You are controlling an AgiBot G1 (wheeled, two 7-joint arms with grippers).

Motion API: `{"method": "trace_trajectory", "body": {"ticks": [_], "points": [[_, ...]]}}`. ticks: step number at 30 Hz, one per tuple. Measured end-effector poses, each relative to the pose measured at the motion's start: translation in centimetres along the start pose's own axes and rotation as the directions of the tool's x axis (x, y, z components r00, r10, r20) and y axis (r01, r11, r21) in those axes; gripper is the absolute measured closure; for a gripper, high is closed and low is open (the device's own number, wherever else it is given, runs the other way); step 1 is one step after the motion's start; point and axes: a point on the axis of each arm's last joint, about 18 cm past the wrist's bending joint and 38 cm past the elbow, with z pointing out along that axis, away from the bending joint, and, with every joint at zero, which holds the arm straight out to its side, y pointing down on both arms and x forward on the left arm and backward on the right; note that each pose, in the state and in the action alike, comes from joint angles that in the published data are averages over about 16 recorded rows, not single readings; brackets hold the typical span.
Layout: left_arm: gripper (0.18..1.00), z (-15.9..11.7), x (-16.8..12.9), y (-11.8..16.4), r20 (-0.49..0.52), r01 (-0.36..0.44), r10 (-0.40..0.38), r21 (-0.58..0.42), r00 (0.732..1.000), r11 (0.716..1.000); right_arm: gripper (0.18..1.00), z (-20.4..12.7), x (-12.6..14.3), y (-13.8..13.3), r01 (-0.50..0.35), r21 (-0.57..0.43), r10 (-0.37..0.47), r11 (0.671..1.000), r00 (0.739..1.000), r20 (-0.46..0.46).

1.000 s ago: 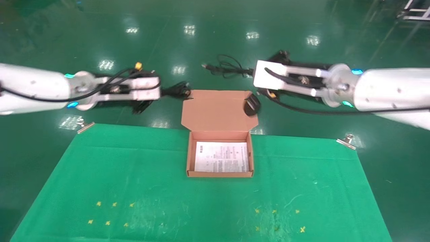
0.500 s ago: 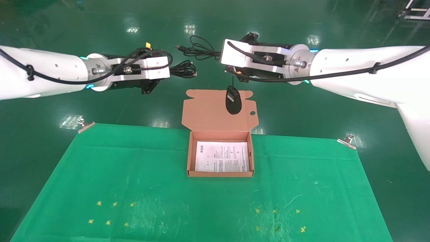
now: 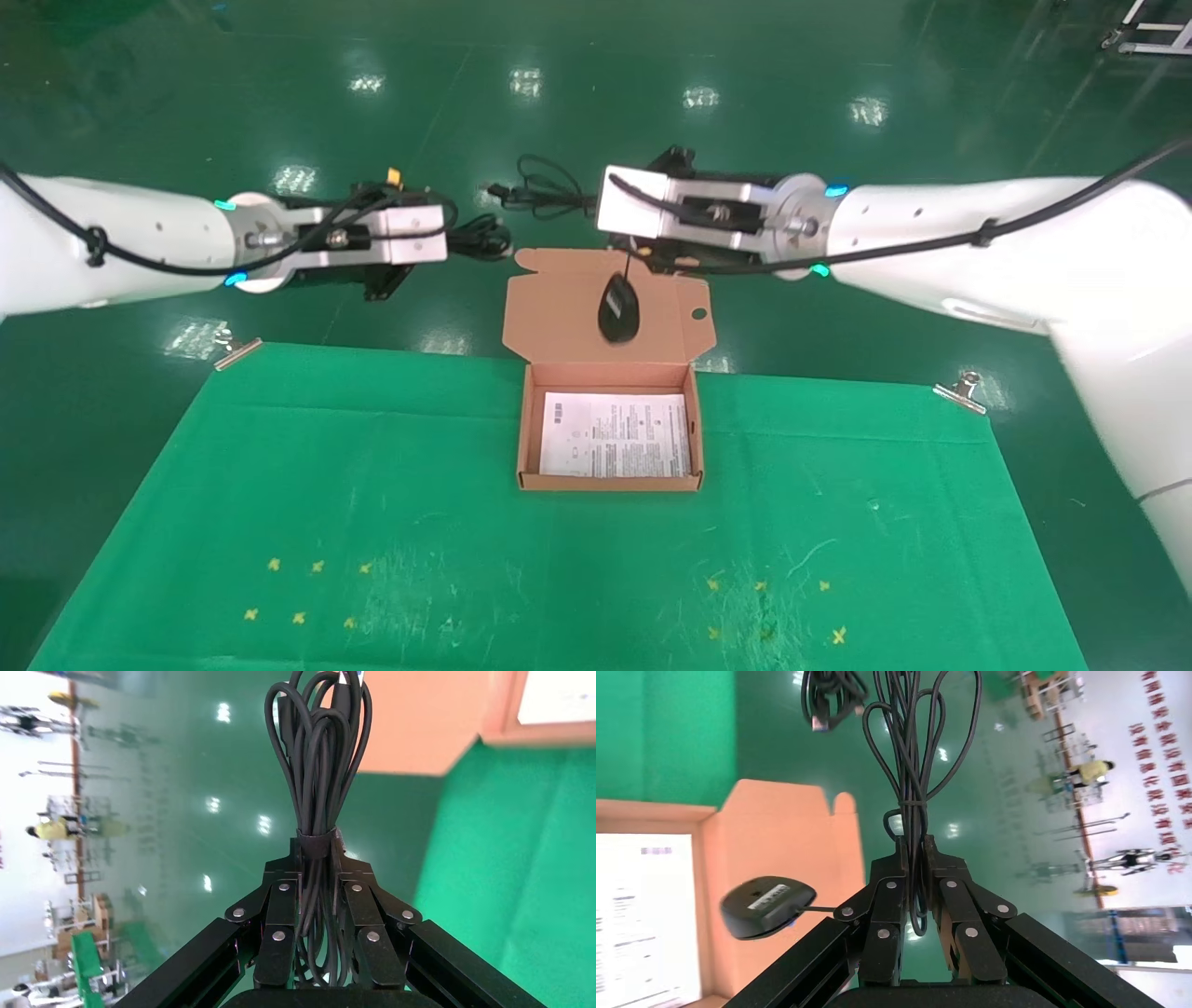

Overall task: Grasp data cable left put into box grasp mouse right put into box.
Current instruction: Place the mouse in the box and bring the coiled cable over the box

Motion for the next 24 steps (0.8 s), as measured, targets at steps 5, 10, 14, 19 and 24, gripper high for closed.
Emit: {"method": "trace_trajectory", "body": {"ticks": [5, 10, 14, 19, 24], "points": [[0.935, 0.1, 1.3, 1.3, -0.034, -0.001, -0.001, -0.048, 0.999, 0.999, 0.965, 1.1, -2.1, 0.3, -0.018, -0.005, 0.018, 1.0, 0.999, 0.042], [0.935, -0.1, 2.5, 2.6, -0.07, 0.004, -0.011, -0.099, 0.997, 0.995, 0.965, 2.1, -4.2, 0.4, -0.039, -0.009, 0.04, 0.999, 0.996, 0.082], [0.935, -0.4, 3.3, 3.5, -0.095, 0.006, -0.019, -0.137, 0.995, 0.991, 0.965, 2.9, -5.9, 0.5, -0.061, -0.008, 0.062, 0.998, 0.992, 0.111], [0.935, -0.8, 4.0, 4.1, -0.115, 0.009, -0.029, -0.173, 0.993, 0.985, 0.965, 3.7, -7.8, 0.3, -0.097, -0.003, 0.097, 0.995, 0.985, 0.141], [0.935, -1.2, 4.4, 4.3, -0.123, 0.01, -0.034, -0.189, 0.992, 0.982, 0.965, 4.3, -9.4, 0.2, -0.143, 0.003, 0.14, 0.99, 0.977, 0.159]]}}
